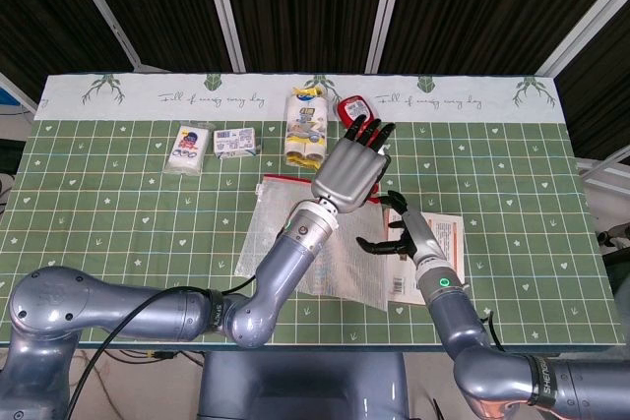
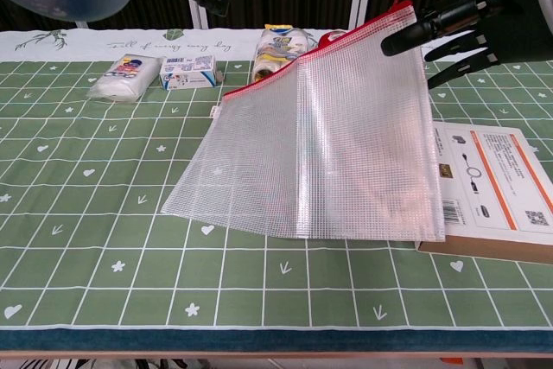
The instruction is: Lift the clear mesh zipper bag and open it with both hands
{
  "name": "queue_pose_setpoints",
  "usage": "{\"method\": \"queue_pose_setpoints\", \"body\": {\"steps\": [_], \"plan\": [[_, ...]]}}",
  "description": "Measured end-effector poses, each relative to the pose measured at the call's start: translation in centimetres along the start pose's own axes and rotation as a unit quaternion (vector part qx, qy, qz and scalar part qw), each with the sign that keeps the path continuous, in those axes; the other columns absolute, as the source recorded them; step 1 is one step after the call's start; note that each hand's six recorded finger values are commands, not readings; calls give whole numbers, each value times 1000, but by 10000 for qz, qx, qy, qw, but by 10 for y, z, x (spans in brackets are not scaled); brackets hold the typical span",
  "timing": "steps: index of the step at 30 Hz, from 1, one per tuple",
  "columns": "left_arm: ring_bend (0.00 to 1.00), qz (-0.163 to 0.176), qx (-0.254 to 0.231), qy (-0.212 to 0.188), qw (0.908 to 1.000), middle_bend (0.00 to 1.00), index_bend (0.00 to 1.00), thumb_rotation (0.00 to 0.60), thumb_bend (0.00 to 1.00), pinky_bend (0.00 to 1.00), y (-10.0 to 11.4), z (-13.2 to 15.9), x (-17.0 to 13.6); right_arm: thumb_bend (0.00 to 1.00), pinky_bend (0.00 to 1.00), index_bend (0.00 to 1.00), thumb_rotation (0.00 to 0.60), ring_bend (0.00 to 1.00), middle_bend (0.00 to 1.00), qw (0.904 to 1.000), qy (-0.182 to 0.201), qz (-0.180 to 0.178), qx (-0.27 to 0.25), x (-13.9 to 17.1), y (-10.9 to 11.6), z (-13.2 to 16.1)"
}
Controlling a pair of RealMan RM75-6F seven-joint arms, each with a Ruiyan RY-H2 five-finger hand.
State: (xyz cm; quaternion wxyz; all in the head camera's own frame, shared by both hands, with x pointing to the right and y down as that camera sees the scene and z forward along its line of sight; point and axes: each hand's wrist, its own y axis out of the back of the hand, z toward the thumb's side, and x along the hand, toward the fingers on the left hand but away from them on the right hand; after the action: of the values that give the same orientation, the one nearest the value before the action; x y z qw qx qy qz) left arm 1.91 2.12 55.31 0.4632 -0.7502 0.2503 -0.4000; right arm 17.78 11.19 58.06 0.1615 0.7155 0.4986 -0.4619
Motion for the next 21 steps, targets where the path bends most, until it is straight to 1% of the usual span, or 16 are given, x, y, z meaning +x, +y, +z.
{"method": "queue_pose_setpoints", "body": {"steps": [4,7,13,15,21], "plan": [[0,14,16,-18,10000,68,586,600,389,0,2,1,0,377,212,399,600,0,72,10000,38,-49,-77,-3,-2,5],[0,28,20,-25,10000,69,587,600,389,0,3,2,0,395,212,442,600,0,86,9999,56,-77,-133,-4,-4,8],[0,36,15,-34,10000,69,587,600,389,0,5,2,0,410,212,465,600,0,97,9997,18,-145,-220,-7,-5,10],[0,35,21,-46,10000,68,587,600,389,0,5,2,-1,412,212,480,600,0,107,9995,7,-179,-243,-8,-3,10],[0,29,6,-79,10000,68,587,600,389,0,5,2,-3,414,212,482,600,0,108,9988,0,-287,-388,-8,3,10]]}}
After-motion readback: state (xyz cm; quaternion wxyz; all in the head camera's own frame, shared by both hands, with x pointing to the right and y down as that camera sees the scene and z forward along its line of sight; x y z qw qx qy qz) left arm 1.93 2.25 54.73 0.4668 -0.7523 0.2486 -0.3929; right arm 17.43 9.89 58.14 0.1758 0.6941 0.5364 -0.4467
